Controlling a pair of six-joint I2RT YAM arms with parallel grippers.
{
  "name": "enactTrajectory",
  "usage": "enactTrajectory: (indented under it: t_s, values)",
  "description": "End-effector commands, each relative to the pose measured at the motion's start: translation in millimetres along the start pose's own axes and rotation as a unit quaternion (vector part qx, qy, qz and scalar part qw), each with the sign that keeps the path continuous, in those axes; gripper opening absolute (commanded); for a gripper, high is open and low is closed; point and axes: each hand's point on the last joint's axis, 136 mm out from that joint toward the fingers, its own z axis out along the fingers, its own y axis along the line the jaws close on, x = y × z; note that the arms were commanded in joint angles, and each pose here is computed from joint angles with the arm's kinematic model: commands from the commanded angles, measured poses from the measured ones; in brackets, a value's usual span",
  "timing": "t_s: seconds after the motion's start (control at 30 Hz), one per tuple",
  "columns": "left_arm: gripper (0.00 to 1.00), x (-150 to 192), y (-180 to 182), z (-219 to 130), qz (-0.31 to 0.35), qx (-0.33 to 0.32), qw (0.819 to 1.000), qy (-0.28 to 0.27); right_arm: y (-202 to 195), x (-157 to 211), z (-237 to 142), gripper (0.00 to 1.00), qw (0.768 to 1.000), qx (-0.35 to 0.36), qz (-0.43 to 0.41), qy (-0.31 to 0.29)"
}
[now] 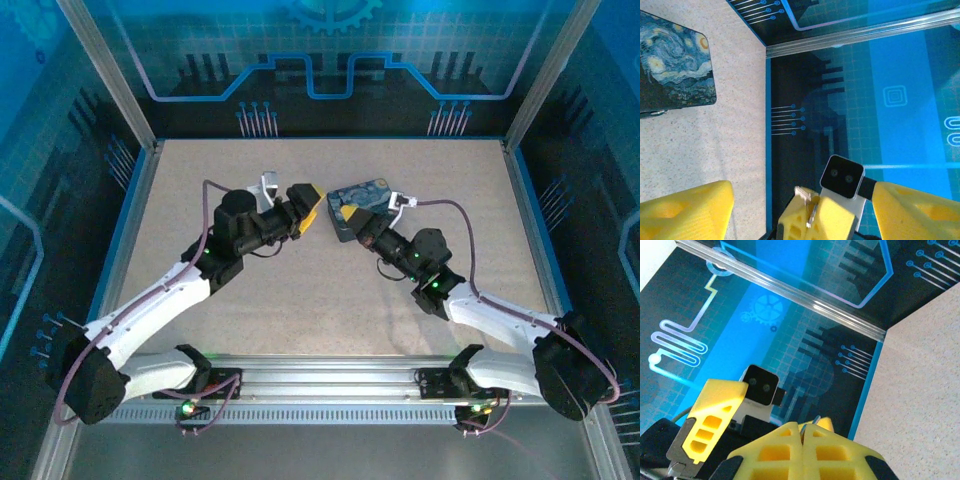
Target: Unlock a padlock with a key
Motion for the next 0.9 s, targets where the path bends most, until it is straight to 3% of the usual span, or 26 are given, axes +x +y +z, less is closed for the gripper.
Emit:
enactTrajectory:
  t_s: [0.0, 0.2, 0.63, 0.87]
  values:
    - [0.71, 4, -10, 6, -0.007, 0.027, 1.000, 0.011, 31, -3, 2, 0.00, 0.999, -0.034, 0.008, -0.005]
    - [0.63, 10, -10, 15, -0.018, 0.033, 0.999, 0.021, 36, 3, 5, 0.00, 0.999, -0.037, 0.010, -0.001]
    - [0.28, 13, -11, 20, -0.028, 0.042, 0.998, 0.025, 27, 11, 7, 0.00, 0.999, -0.026, 0.022, -0.001]
    - [0.21, 14, -11, 19, -0.029, 0.041, 0.998, 0.026, 25, 11, 9, 0.00, 0.999, -0.024, 0.029, -0.007]
